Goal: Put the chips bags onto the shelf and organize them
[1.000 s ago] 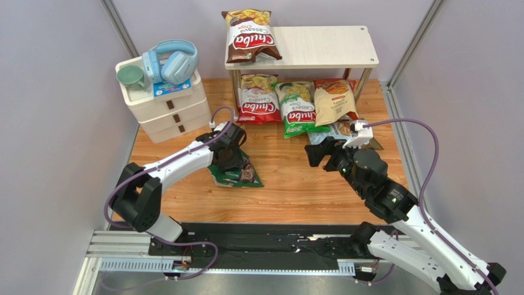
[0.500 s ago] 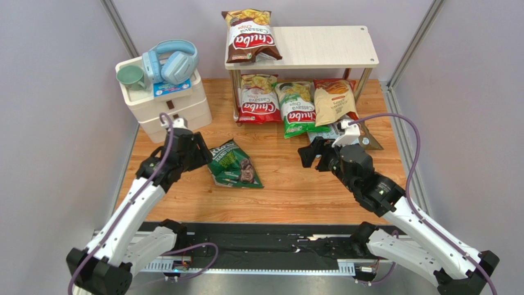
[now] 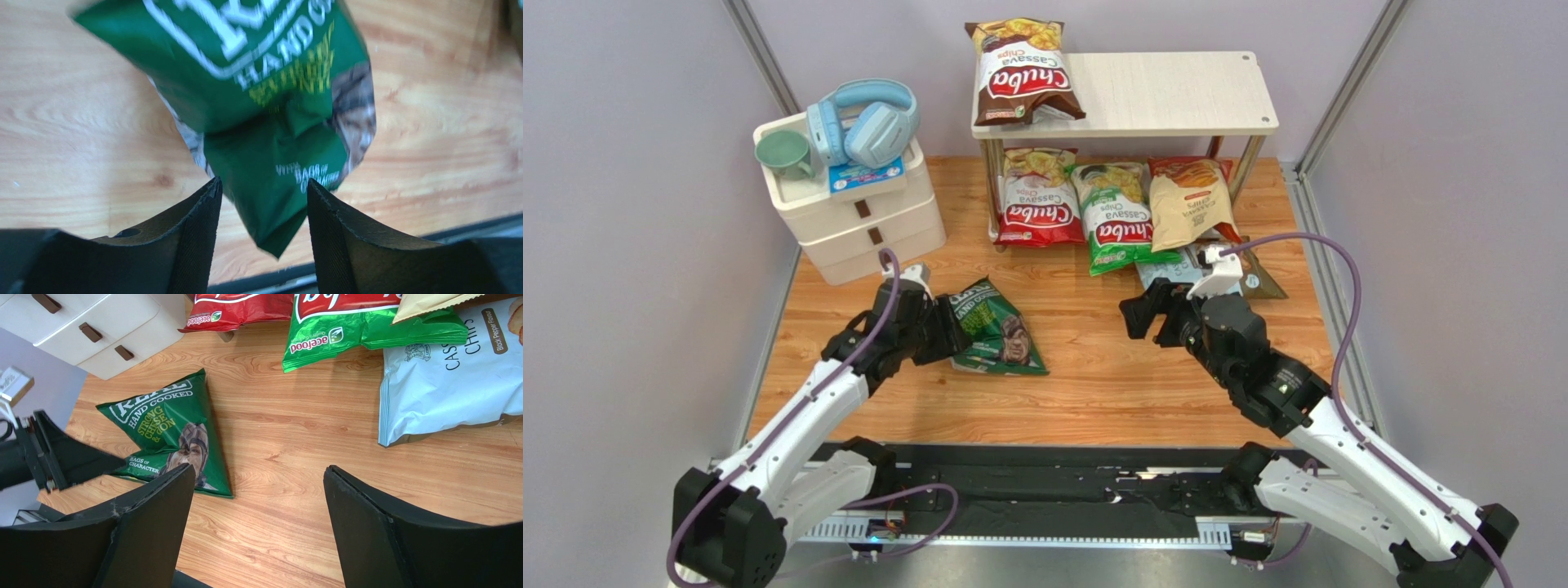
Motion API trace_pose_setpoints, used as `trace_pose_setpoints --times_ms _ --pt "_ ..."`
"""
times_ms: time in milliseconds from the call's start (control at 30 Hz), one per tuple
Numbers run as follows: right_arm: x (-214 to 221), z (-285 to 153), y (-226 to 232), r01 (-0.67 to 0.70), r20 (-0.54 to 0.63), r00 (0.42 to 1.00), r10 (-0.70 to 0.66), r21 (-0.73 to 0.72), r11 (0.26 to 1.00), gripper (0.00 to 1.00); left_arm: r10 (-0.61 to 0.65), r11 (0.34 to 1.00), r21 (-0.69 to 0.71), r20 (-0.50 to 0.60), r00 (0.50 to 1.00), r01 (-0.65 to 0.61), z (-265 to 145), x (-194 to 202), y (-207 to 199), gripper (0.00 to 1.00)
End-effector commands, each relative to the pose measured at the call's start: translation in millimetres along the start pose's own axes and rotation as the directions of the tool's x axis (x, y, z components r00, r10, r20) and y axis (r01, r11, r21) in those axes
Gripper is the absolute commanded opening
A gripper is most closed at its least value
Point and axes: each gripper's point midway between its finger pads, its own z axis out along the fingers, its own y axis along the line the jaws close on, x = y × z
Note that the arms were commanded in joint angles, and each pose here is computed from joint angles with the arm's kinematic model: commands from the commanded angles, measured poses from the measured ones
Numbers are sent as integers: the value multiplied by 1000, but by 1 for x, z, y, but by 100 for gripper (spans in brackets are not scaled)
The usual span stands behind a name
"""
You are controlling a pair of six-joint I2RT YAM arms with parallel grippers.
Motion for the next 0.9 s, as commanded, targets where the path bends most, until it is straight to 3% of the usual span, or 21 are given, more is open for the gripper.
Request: trace_pose_setpoints --times_ms 0,367,500,600,733,867 --pt "-12 4 3 -21 48 999 21 3 1000 83 33 997 76 -59 998 -29 -10 32 -12 58" --pt "-16 7 0 -21 59 998 20 17 1000 83 17 997 80 -195 981 -2 -17 86 -6 55" --pt "-17 4 0 -16 62 998 15 16 1000 83 27 998 54 12 1000 -28 -54 40 -9 58" --pt "-17 4 0 -19 60 998 17 17 1000 83 41 999 19 163 986 -45 -83 0 -12 61" --pt "-14 6 2 -29 46 999 28 9 1000 83 107 994 -47 155 982 -100 -79 -21 -19 61" --pt "-15 4 4 -40 47 998 40 0 999 83 155 986 -71 114 981 -148 -44 -26 -27 59"
